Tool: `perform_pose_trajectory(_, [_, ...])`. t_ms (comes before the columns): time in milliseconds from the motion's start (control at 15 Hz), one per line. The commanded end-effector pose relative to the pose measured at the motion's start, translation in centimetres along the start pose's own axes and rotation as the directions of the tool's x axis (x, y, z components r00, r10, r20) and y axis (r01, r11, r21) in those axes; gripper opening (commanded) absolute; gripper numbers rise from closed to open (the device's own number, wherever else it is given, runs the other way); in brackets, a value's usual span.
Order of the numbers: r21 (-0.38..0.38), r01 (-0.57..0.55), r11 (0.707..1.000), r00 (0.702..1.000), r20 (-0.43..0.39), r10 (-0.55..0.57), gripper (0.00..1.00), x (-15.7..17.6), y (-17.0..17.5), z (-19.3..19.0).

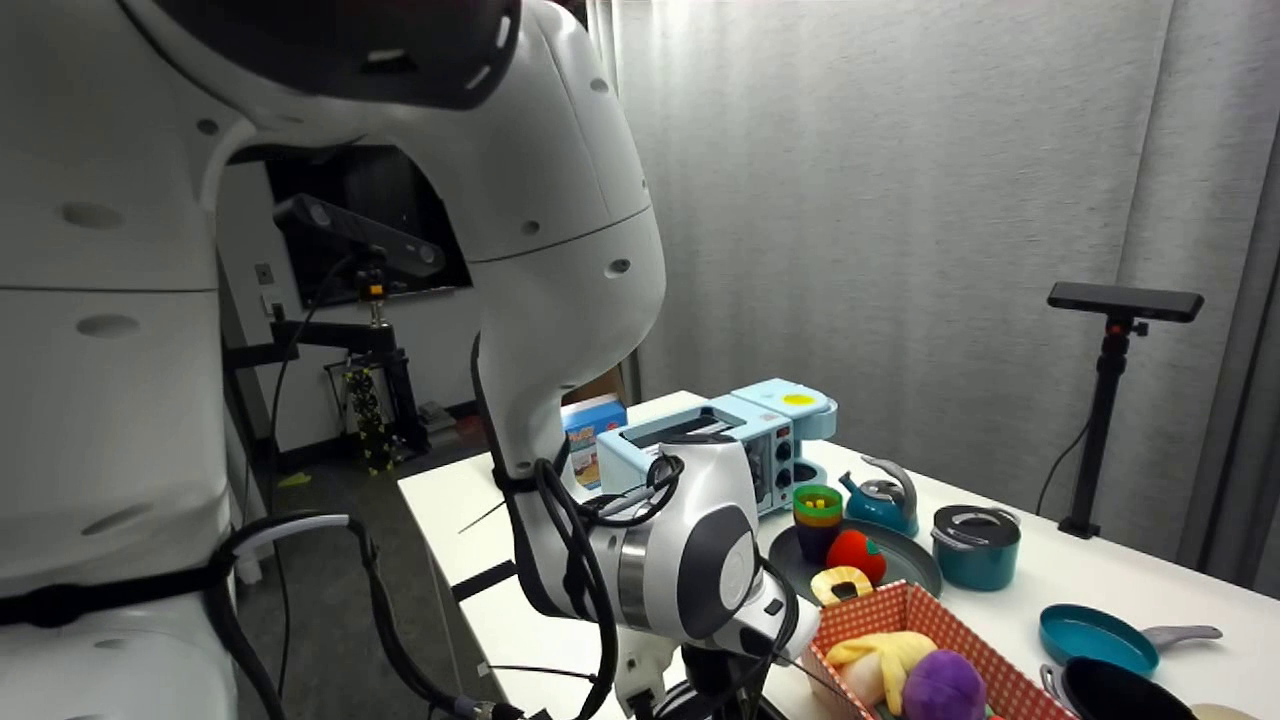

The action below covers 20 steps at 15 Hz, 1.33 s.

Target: Pick up the three toys and place them in the basket.

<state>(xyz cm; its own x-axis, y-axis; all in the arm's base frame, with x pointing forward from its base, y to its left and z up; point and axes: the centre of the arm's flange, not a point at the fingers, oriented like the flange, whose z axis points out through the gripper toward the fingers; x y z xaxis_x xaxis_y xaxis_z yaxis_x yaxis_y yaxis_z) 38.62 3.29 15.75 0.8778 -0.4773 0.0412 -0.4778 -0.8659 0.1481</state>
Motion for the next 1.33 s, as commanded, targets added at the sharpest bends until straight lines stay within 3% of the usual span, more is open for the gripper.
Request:
perform_pose_trajectory(0, [0.028,0.006,1.0,1.0,0.017,-0.006,0.94,0.7,0.2,1.4])
perform_pose_trajectory(67, [0.03,0.007,1.0,1.0,0.02,-0.008,0.88,0.8,0.2,1.6])
perform_pose_trajectory(200, [0.028,0.011,1.0,1.0,0.025,-0.012,0.64,0.8,0.2,1.8])
perform_pose_trajectory(333, [0.026,0.014,1.0,0.999,0.03,-0.014,0.47,1.0,0.2,2.0])
perform_pose_trajectory(733, [0.026,0.024,0.999,0.999,0.022,-0.024,0.07,1.0,0.1,0.8])
perform_pose_trajectory(800, [0.024,0.031,0.999,0.999,0.016,-0.032,0.03,1.0,-0.1,-0.2])
perform_pose_trajectory(933, [0.025,0.055,0.998,0.998,-0.008,-0.054,0.05,0.9,-0.7,-2.6])
perform_pose_trajectory(1267, [-0.032,0.135,0.99,0.974,-0.177,-0.139,0.04,2.4,-2.5,-10.7])
